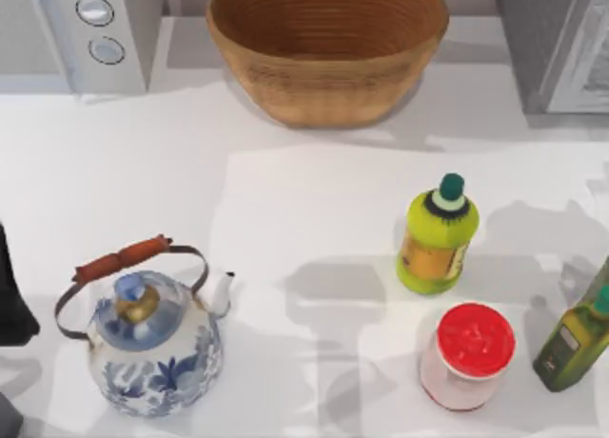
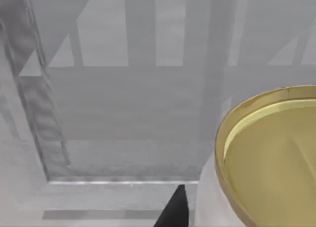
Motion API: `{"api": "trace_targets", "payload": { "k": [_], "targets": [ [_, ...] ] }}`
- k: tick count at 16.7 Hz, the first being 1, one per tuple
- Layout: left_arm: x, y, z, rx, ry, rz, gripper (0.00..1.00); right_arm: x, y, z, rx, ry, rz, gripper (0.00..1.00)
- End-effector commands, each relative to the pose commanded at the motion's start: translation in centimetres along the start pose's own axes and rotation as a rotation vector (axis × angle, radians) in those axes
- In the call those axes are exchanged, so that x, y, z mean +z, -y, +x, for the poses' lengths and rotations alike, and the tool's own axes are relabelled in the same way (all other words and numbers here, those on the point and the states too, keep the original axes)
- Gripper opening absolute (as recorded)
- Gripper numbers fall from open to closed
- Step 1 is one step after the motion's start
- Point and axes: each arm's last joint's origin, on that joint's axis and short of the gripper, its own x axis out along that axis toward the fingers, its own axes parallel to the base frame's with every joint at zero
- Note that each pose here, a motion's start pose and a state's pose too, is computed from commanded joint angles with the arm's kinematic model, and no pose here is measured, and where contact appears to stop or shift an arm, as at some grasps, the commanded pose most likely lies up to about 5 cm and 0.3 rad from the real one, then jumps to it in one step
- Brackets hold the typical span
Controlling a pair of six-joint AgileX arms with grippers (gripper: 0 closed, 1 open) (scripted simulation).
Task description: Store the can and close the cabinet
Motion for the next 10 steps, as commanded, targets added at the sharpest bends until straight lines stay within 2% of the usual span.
{"api": "trace_targets", "payload": {
  "k": [5,10],
  "targets": [
    [0.0,0.0,0.0,0.0,0.0,0.0,1.0,0.4,-0.9,-1.7,-0.001,0.019,-0.005,0.0],
    [0.0,0.0,0.0,0.0,0.0,0.0,1.0,0.6,-3.2,-6.6,-0.002,0.081,-0.019,0.0]
  ]
}}
